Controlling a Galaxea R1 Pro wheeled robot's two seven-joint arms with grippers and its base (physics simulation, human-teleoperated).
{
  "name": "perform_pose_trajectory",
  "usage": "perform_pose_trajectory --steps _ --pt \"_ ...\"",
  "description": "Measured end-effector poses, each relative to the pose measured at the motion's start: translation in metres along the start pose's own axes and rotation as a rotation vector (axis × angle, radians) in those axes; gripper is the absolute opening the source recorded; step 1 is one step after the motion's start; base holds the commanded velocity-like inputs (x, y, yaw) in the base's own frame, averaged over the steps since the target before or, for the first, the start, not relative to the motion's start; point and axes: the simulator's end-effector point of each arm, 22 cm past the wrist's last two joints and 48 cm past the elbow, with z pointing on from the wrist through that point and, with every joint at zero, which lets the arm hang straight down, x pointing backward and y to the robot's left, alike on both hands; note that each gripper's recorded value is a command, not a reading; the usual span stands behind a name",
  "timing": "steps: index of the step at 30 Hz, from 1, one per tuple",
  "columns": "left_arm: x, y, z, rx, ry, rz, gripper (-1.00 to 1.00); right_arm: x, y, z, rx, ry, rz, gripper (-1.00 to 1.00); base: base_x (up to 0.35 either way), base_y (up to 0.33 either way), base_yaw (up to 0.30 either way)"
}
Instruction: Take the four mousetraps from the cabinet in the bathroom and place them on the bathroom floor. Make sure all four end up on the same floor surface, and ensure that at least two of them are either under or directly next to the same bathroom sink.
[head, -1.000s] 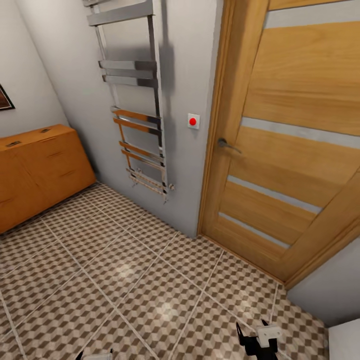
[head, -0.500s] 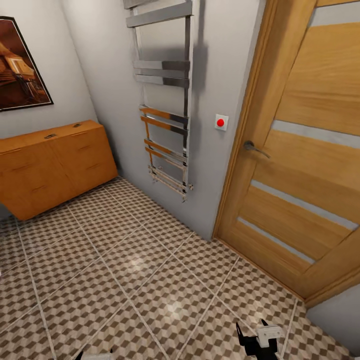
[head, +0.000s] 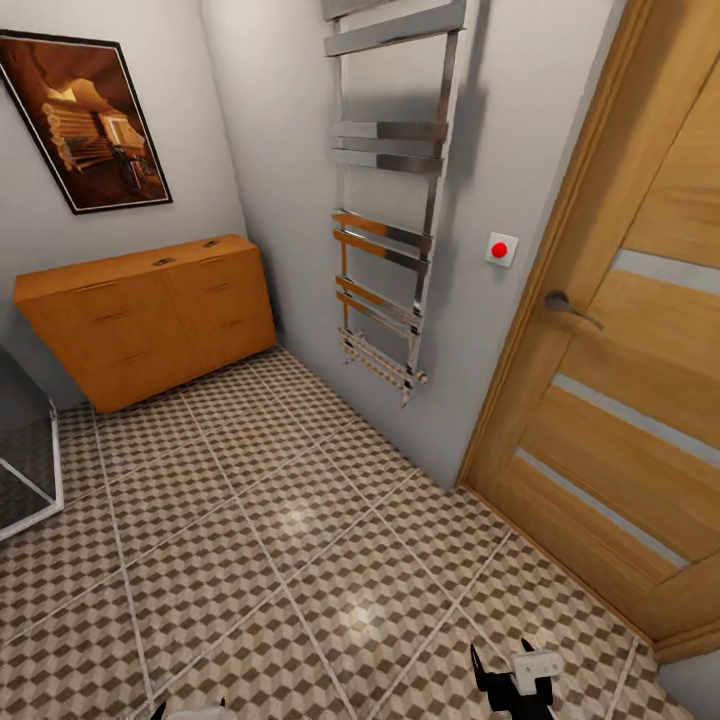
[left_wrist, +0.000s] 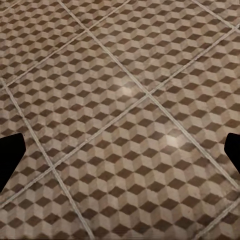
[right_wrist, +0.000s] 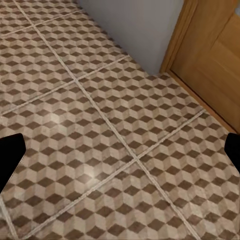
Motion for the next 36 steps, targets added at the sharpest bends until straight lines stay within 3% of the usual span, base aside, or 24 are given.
perform_pose_trajectory --steps 36 --pt "0.0000 0.0001 0.0000 0.000 0.000 0.000 1.00 0.0000 0.0001 0.0000 0.000 0.000 0.000 1.00 0.000 0.000 0.279"
